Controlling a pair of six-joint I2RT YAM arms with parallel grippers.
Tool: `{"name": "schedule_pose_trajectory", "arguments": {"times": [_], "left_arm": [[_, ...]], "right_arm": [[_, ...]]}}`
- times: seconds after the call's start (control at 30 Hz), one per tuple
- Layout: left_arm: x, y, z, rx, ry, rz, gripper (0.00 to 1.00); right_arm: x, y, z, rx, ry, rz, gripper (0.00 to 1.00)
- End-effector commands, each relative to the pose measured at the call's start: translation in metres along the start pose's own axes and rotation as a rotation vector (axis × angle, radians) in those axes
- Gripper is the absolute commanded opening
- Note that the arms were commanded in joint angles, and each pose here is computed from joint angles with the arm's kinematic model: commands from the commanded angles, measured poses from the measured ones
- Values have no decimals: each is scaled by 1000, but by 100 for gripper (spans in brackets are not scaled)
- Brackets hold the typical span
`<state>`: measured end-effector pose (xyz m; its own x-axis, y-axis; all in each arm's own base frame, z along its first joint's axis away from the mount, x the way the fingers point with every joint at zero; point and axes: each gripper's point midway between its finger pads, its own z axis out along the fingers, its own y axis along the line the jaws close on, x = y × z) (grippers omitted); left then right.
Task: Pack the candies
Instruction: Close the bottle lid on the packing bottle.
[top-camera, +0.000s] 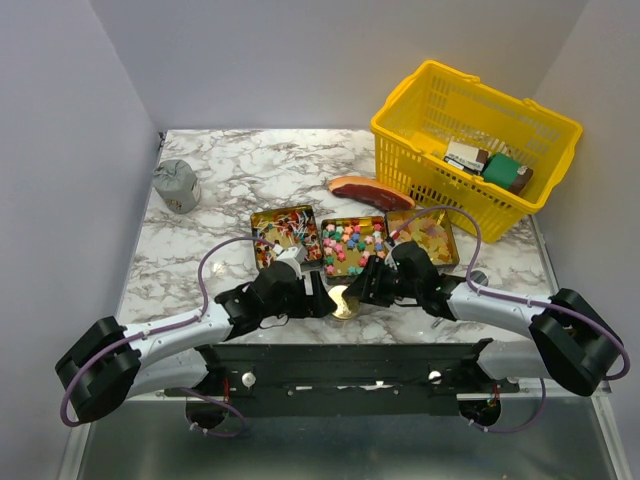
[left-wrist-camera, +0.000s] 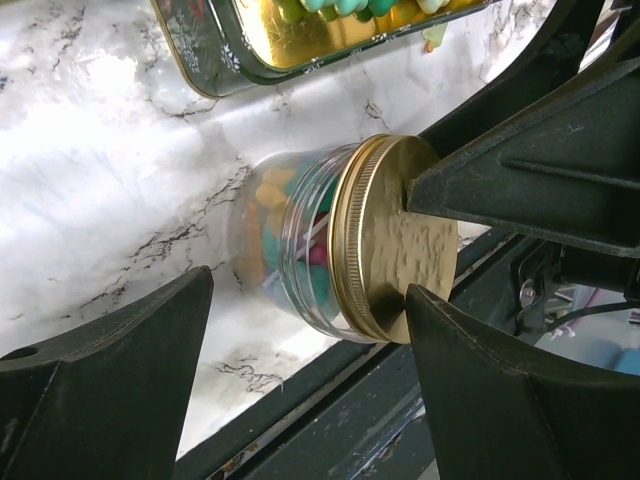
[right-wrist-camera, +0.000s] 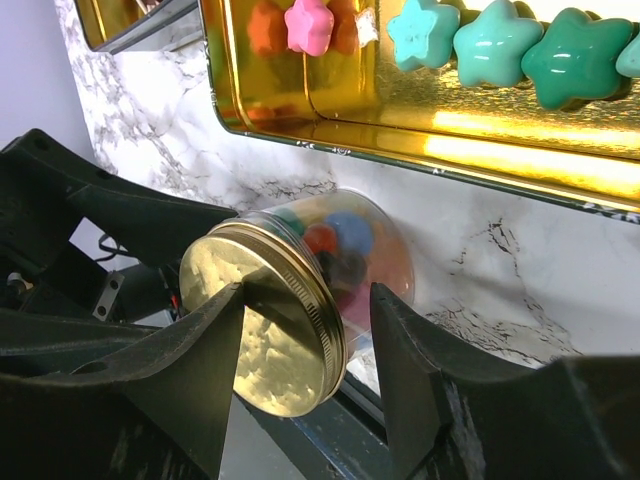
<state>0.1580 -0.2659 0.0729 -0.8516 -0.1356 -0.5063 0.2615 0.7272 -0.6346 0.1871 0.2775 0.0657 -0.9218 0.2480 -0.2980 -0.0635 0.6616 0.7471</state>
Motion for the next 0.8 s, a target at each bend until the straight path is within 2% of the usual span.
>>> {"name": "schedule_pose_trajectory", "arguments": {"times": [0.0,0.13,0.23,0.63,0.77], "left_arm": [[8,2,2,13,26,-43,86],[9,3,2,3,24,-51,70],[10,5,2,-1,26,-52,65],[7,9,3,-23,10,-41,60],[7,12,4,-33,11,-33,56]], "right_arm": [[11,-14,-1,53,22,-30,61],[11,-12,-2,51,19,-31,61],[11,-11,-3,48,18,-34,61],[8,-10,-2,67,16,-51,61],[8,-13,-3,80,11,-55,57]]}}
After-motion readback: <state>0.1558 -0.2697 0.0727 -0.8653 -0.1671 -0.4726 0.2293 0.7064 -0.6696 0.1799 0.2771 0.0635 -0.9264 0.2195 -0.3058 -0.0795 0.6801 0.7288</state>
